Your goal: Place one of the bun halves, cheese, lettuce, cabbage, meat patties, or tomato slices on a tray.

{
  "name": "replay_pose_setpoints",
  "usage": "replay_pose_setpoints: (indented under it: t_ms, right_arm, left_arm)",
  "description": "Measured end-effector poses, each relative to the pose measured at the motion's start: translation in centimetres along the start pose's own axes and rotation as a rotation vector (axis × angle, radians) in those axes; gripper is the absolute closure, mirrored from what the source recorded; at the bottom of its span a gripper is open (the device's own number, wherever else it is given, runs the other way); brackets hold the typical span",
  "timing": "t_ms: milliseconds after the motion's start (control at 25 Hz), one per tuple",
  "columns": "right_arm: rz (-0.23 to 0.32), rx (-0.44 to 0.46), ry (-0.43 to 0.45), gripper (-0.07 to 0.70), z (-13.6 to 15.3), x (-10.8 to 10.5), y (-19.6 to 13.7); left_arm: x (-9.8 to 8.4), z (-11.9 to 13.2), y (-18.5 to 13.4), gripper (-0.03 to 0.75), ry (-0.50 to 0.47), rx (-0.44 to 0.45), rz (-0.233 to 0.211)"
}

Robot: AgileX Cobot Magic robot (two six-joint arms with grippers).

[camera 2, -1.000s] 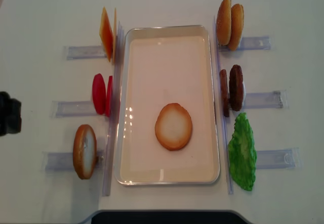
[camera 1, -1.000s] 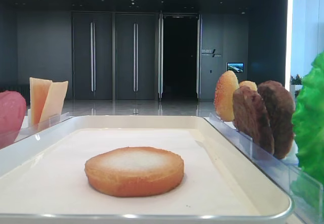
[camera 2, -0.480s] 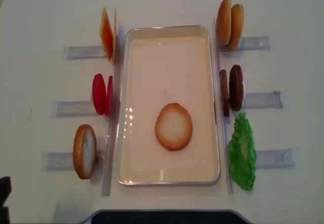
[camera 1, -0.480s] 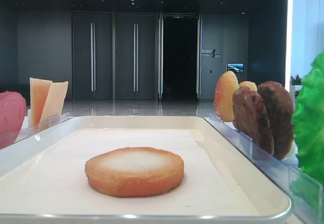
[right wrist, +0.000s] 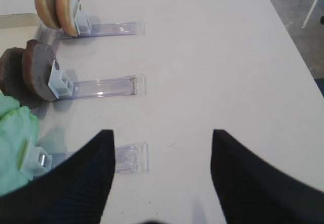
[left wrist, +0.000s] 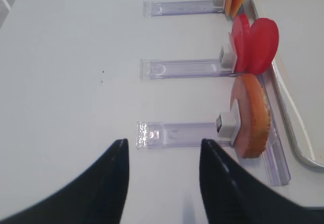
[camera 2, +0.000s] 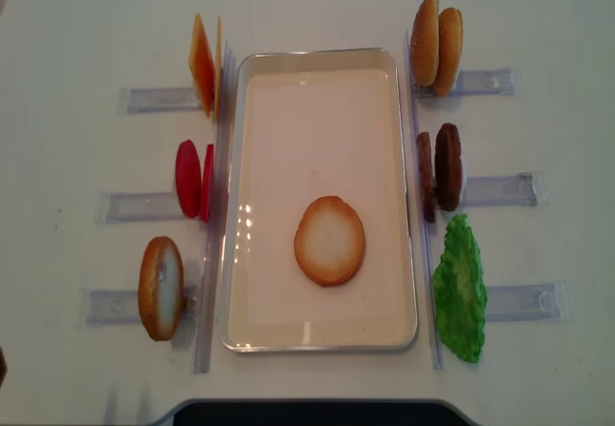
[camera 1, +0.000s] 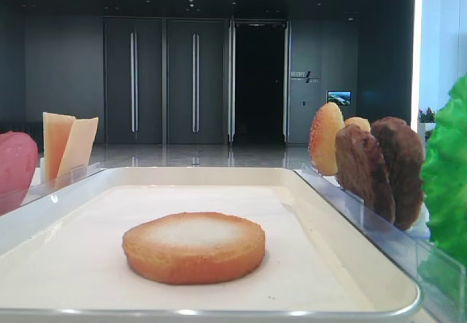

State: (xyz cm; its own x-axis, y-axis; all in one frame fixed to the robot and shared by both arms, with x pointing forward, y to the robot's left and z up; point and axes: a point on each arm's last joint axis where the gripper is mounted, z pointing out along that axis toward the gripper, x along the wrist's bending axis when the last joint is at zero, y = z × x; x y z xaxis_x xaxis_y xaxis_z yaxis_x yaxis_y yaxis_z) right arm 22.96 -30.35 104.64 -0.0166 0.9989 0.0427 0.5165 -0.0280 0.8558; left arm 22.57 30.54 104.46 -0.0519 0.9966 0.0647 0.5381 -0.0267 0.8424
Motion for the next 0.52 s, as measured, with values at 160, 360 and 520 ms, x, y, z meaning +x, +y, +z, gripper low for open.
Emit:
replay_pose_setpoints:
  t_ms: [160,360,520]
  right_arm:
    - [0.0,0.0,0.0,0.202,0.0,0.0,0.0]
    - [0.0,0.0,0.0,0.202,0.0,0.0,0.0]
    - [0.0,0.0,0.0,0.202,0.0,0.0,0.0]
  left_arm:
    - [-0.05,0.71,-0.1,0.367,0.0,-0.015,0.001]
    - [-0.05,0.76,-0.03,0.367,0.0,-0.025,0.002]
    - [-0.05,0.76,-0.02,0.367,0.0,-0.026,0.002]
